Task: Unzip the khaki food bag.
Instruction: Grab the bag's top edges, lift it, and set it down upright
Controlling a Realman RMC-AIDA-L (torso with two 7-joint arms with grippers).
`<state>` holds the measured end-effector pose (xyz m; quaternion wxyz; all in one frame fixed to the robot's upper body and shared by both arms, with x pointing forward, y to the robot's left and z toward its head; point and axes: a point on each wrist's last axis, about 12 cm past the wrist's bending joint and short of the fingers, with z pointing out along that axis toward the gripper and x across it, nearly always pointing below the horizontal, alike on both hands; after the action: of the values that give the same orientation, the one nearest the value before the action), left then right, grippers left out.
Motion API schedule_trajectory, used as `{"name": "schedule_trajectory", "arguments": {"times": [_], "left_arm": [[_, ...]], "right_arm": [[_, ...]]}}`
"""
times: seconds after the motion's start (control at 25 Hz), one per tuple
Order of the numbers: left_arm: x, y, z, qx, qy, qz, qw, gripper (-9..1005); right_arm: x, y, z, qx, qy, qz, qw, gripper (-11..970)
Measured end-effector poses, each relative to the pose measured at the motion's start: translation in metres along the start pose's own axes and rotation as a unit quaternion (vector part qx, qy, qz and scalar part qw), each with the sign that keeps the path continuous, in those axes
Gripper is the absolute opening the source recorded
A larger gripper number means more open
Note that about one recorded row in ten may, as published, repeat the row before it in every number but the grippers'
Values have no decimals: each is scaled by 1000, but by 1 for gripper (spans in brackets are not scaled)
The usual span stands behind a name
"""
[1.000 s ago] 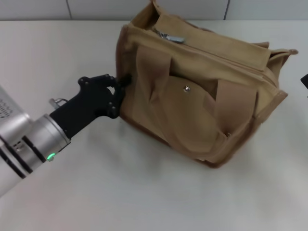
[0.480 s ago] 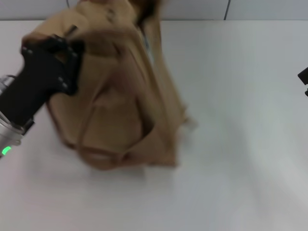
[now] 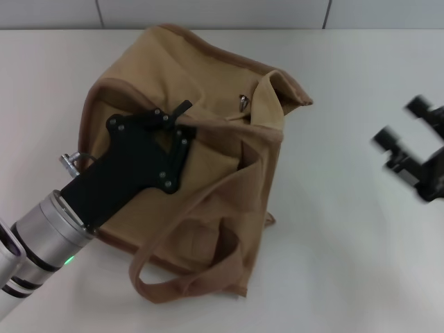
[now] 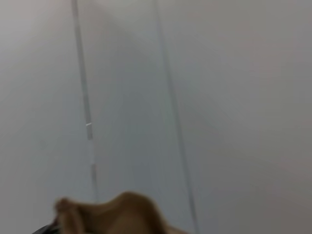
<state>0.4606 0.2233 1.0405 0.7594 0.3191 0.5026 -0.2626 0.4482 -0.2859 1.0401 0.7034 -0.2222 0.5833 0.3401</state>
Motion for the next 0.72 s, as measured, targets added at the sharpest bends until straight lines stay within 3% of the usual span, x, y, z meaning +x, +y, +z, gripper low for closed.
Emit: {"name": "schedule_trajectory", "arguments": {"times": [0.08, 0.16, 0.52, 0.72], "left_arm": [[0, 0, 0, -1, -2, 0, 1000, 54], [0, 0, 1, -1, -3, -1, 1000, 54], [0, -2, 5, 2, -2, -8, 1000, 58], [2, -2, 4, 1, 6, -9, 1000, 61]], "right_arm": [[7, 10, 13, -47, 14, -19, 999, 767], [12, 16, 21, -62, 22, -28, 997, 767], [38, 43, 59, -62, 49, -69, 995, 765], [40, 47, 67, -65, 49, -76, 994, 763]]}}
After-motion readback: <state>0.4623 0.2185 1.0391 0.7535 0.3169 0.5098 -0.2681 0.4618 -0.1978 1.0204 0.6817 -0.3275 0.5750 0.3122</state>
